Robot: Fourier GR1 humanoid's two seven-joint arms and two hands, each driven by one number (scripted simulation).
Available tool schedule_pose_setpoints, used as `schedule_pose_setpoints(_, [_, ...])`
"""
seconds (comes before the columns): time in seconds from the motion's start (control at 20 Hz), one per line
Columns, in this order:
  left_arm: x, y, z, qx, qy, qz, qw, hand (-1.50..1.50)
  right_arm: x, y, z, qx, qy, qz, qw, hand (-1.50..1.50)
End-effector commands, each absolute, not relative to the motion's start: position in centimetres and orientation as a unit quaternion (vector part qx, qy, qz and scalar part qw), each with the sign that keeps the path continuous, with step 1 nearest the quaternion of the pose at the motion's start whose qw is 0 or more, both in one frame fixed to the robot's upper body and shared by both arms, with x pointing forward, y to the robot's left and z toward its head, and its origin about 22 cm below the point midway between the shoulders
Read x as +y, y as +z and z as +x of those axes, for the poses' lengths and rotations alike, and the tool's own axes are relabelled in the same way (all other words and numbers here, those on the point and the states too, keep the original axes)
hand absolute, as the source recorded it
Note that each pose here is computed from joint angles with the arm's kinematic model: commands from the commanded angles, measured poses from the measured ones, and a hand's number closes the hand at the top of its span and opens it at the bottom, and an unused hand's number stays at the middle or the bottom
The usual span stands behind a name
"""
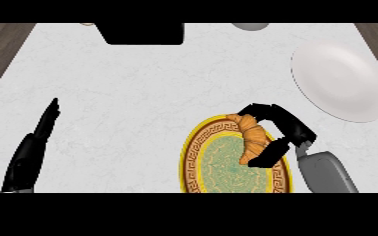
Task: Pick the croissant from the plate and place it in the plate
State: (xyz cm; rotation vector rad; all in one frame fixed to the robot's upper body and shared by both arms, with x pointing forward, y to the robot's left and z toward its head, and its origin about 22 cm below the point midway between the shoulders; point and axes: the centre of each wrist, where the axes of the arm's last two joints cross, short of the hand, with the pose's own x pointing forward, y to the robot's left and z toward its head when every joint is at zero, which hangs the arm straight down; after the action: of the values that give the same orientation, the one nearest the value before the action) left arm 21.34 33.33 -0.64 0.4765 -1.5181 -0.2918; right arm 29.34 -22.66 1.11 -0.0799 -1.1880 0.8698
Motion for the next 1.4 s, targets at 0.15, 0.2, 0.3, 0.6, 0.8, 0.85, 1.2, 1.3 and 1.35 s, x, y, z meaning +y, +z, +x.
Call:
schedule_pose_setpoints(0.15, [32.6,-0.7,21.5,-0.678,-0.121,0.206,0.695,0.0,-32.4,2.8,29.7,-0.532,0.418,-0.095,0.731,1.5])
schedule_pose_setpoints(0.2, [34.0,0.3,21.8,-0.68,-0.128,0.218,0.688,0.0,-36.0,4.5,29.9,-0.521,0.417,-0.148,0.73,1.5])
schedule_pose_setpoints(0.3, [33.9,-0.3,21.3,-0.68,-0.122,0.218,0.689,0.0,-42.1,7.0,28.9,-0.471,0.419,-0.237,0.739,1.5])
schedule_pose_setpoints(0.6, [34.0,0.2,21.8,-0.688,-0.12,0.213,0.683,0.0,-51.8,13.1,25.9,-0.433,0.406,-0.368,0.716,1.5])
schedule_pose_setpoints(0.8, [33.7,-0.3,21.1,-0.686,-0.126,0.207,0.686,0.0,-55.8,15.4,23.8,-0.456,0.363,-0.449,0.678,1.5])
schedule_pose_setpoints(0.85, [33.7,0.6,22.0,-0.692,-0.135,0.205,0.679,0.0,-56.3,15.9,23.7,-0.467,0.354,-0.461,0.666,1.5])
schedule_pose_setpoints(1.2, [33.4,0.1,22.0,-0.687,-0.136,0.2,0.685,0.0,-59.7,17.7,21.7,-0.569,0.291,-0.528,0.56,1.5])
schedule_pose_setpoints(1.3, [32.9,0.1,22.0,-0.689,-0.135,0.197,0.685,0.0,-60.4,19.0,21.2,-0.609,0.299,-0.516,0.523,1.5])
schedule_pose_setpoints(1.35, [32.9,-0.2,21.9,-0.69,-0.135,0.193,0.684,0.0,-60.5,19.4,21.3,-0.63,0.293,-0.514,0.502,1.5])
